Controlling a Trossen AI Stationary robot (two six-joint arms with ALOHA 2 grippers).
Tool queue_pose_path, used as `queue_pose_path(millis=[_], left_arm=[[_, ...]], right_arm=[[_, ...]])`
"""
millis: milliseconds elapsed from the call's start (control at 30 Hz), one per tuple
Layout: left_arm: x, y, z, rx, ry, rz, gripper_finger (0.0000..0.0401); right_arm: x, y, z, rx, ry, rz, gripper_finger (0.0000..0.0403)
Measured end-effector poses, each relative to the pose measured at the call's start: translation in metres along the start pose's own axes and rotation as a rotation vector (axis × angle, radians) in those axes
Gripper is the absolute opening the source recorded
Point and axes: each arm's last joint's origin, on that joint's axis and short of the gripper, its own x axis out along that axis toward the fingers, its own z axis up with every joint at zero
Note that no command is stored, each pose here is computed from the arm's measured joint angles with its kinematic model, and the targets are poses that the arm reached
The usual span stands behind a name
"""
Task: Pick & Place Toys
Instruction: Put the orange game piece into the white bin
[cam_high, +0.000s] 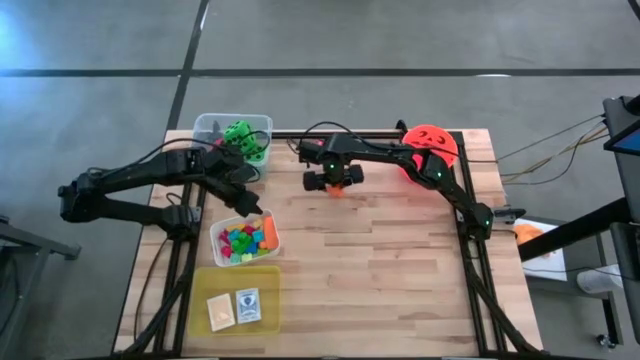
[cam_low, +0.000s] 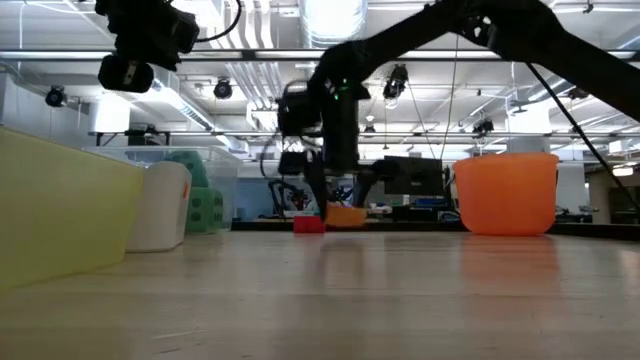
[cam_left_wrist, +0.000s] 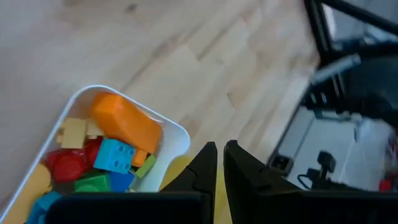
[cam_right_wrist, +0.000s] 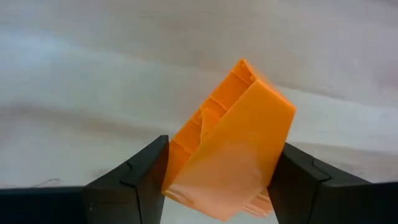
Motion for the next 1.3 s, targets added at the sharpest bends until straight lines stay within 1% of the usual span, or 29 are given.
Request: queue_pose_path(millis=[100, 167, 233, 333, 467, 567, 633, 733, 767, 967, 1067, 1100, 1167, 1200, 1300], left_arm=[[-0.006, -0.002, -0.004, 0.060, 0.001, -0.020, 0.0026], [-0.013, -0.002, -0.007, 0.092, -0.017, -0.035, 0.0026], [-0.018, -0.002, -0.010, 0.119, -0.039, -0.048, 0.0026], [-0.021, 0.000, -0.012, 0.128, -0.094, -0.011, 0.0026], [-0.018, 0.002, -0.009, 0.045, -0.159, 0.028, 0.0026], [-0.011, 0.002, -0.003, -0.033, -0.199, -0.011, 0.0026], [-0.007, 0.001, 0.001, -0.145, -0.229, -0.055, 0.0026], [0.000, 0.003, 0.004, -0.303, -0.242, -0.083, 0.0026], [0.002, 0.004, 0.004, -0.334, -0.239, -0.082, 0.0026], [0.013, 0.013, 0.002, -0.429, -0.228, -0.069, 0.0026], [0.020, 0.019, -0.001, -0.537, -0.190, -0.092, 0.0026], [0.023, 0.019, 0.000, -0.552, -0.189, -0.114, 0.0026], [0.028, 0.019, 0.004, -0.507, -0.217, -0.200, 0.0026], [0.031, 0.018, 0.008, -0.455, -0.248, -0.265, 0.0026], [0.031, 0.009, 0.018, -0.312, -0.389, -0.510, 0.0026]], right_arm=[[-0.019, 0.010, -0.011, -0.141, -0.043, 0.070, 0.0209], [-0.030, 0.016, -0.022, -0.223, -0.077, 0.090, 0.0209], [-0.044, 0.021, -0.035, -0.295, -0.106, 0.134, 0.0209], [-0.068, 0.028, -0.057, -0.393, -0.154, 0.217, 0.0209], [-0.109, 0.033, -0.088, -0.506, -0.242, 0.367, 0.0209], [-0.141, 0.036, -0.111, -0.586, -0.334, 0.495, 0.0209], [-0.162, 0.036, -0.124, -0.653, -0.396, 0.585, 0.0209], [-0.182, 0.033, -0.140, -0.739, -0.464, 0.650, 0.0209], [-0.185, 0.031, -0.145, -0.752, -0.481, 0.648, 0.0209], [-0.194, 0.027, -0.163, -0.862, -0.529, 0.639, 0.0209], [-0.196, 0.025, -0.169, -0.909, -0.531, 0.627, 0.0209], [-0.195, 0.024, -0.171, -0.920, -0.523, 0.616, 0.0208], [-0.192, 0.022, -0.173, -0.934, -0.502, 0.584, 0.0209], [-0.190, 0.020, -0.174, -0.939, -0.488, 0.564, 0.0208], [-0.186, 0.016, -0.176, -0.952, -0.452, 0.511, 0.0208]])
